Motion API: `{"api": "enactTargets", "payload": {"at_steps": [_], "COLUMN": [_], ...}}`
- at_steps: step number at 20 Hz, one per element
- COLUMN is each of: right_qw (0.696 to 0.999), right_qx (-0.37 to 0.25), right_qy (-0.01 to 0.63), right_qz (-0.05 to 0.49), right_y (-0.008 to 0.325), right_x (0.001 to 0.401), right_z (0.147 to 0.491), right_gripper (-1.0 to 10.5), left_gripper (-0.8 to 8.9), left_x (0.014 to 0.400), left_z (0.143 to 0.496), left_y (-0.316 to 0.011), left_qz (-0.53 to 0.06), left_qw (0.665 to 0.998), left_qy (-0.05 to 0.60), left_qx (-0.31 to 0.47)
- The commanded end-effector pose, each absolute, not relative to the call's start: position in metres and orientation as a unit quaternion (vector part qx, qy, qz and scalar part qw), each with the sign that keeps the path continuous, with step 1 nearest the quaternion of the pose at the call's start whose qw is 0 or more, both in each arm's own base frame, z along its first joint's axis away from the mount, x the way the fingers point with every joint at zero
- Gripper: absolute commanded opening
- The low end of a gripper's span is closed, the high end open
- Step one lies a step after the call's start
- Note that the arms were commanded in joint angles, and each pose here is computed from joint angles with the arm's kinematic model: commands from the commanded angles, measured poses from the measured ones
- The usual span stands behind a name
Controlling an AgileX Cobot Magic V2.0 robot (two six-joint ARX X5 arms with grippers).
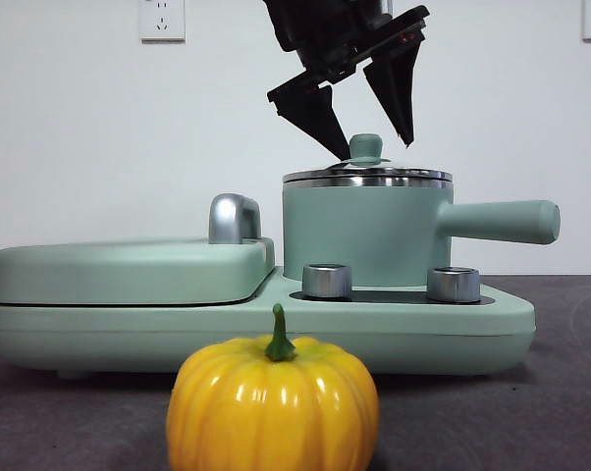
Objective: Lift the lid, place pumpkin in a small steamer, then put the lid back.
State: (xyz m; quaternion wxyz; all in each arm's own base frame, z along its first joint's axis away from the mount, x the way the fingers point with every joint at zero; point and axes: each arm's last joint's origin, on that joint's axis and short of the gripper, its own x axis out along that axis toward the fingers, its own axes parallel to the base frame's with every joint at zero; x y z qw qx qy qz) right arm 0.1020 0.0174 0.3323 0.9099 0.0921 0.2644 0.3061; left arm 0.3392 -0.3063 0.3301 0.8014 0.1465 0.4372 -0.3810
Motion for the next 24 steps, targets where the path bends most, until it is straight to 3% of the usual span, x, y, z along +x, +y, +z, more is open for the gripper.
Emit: {"api": "enactTargets", "payload": {"at_steps": [1, 6, 11, 14, 17, 24], "right_qw": [0.912, 0.912, 0.912, 0.912, 0.912, 0.912], "right_qx": [0.087, 0.087, 0.087, 0.087, 0.087, 0.087], "right_qy": [0.257, 0.257, 0.257, 0.257, 0.257, 0.257], "right_qz": [0.309, 0.309, 0.309, 0.309, 0.309, 0.309], "right_y": [0.017, 0.017, 0.017, 0.017, 0.017, 0.017], "right_x": [0.102, 0.102, 0.102, 0.102, 0.102, 0.102], "right_z": [0.336, 0.336, 0.336, 0.336, 0.336, 0.336], "right_gripper": [4.9, 4.9, 4.9, 4.9, 4.9, 4.9], "left_gripper": [3.18, 2.97, 1.11, 0.96, 0.16, 0.15], "left_x": [0.340, 0.339, 0.338, 0.339, 0.339, 0.340], "left_z": [0.328, 0.327, 0.326, 0.326, 0.326, 0.338], "left_y": [-0.315, -0.315, -0.314, -0.314, -0.314, -0.309], "left_qz": [-0.372, -0.373, -0.372, -0.373, -0.373, -0.369], "left_qw": [0.808, 0.805, 0.802, 0.802, 0.802, 0.812], "left_qy": [0.427, 0.430, 0.436, 0.435, 0.435, 0.424], "left_qx": [0.163, 0.166, 0.168, 0.169, 0.169, 0.158]}}
